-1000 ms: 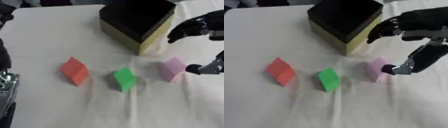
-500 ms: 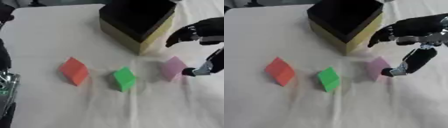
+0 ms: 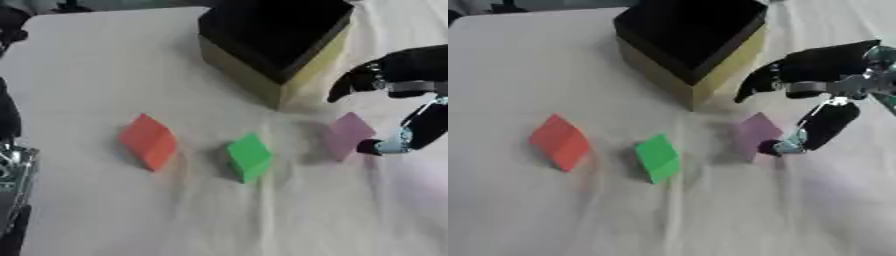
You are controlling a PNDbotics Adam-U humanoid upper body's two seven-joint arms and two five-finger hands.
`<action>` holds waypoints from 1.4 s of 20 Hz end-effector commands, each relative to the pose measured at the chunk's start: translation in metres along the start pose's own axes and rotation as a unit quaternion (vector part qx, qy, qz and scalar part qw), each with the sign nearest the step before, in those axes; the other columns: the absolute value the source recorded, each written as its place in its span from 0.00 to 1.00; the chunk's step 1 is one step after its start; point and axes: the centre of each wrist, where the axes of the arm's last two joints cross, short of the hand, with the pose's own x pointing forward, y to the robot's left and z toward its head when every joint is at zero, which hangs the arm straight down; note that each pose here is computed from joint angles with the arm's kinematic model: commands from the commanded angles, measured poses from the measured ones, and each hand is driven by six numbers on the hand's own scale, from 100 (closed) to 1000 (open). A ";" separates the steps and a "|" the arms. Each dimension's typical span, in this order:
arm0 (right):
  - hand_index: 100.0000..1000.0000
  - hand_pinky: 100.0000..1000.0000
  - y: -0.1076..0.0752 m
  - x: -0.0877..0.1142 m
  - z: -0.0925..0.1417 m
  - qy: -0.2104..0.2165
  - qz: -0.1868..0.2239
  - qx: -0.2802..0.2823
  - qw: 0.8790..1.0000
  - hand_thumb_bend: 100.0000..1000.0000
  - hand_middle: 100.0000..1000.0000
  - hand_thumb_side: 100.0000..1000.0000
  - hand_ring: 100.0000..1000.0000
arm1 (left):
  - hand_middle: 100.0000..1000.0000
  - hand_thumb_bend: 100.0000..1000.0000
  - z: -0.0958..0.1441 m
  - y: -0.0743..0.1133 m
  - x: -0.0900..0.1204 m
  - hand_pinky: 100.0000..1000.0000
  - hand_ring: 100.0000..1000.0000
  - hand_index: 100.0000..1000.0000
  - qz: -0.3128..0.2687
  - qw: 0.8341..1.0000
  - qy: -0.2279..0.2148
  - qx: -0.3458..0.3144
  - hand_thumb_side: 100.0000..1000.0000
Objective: Pick up objects on the table and place them in the box.
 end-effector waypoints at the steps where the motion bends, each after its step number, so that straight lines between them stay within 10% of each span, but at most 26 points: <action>1: 0.92 0.84 -0.001 -0.006 0.002 -0.015 0.026 0.045 0.999 0.29 0.86 0.59 0.92 | 0.69 0.00 -0.006 0.000 0.006 0.64 0.68 0.65 0.003 1.000 -0.015 -0.003 0.88; 15: 0.88 0.83 0.019 -0.019 -0.008 -0.015 0.013 0.085 0.996 0.24 0.82 0.45 0.87 | 0.68 0.00 -0.006 -0.001 0.007 0.64 0.68 0.65 0.005 1.000 -0.017 -0.009 0.88; 22: 0.61 0.77 0.008 -0.012 -0.003 -0.030 0.005 0.025 0.999 0.17 0.51 0.40 0.77 | 0.69 0.00 -0.006 0.000 0.006 0.64 0.68 0.65 0.004 1.000 -0.015 -0.010 0.89; 28: 0.53 0.76 -0.002 -0.008 0.009 -0.006 -0.018 -0.048 0.999 0.05 0.45 0.31 0.71 | 0.69 0.00 -0.006 0.000 0.006 0.64 0.68 0.65 0.003 1.000 -0.013 -0.011 0.89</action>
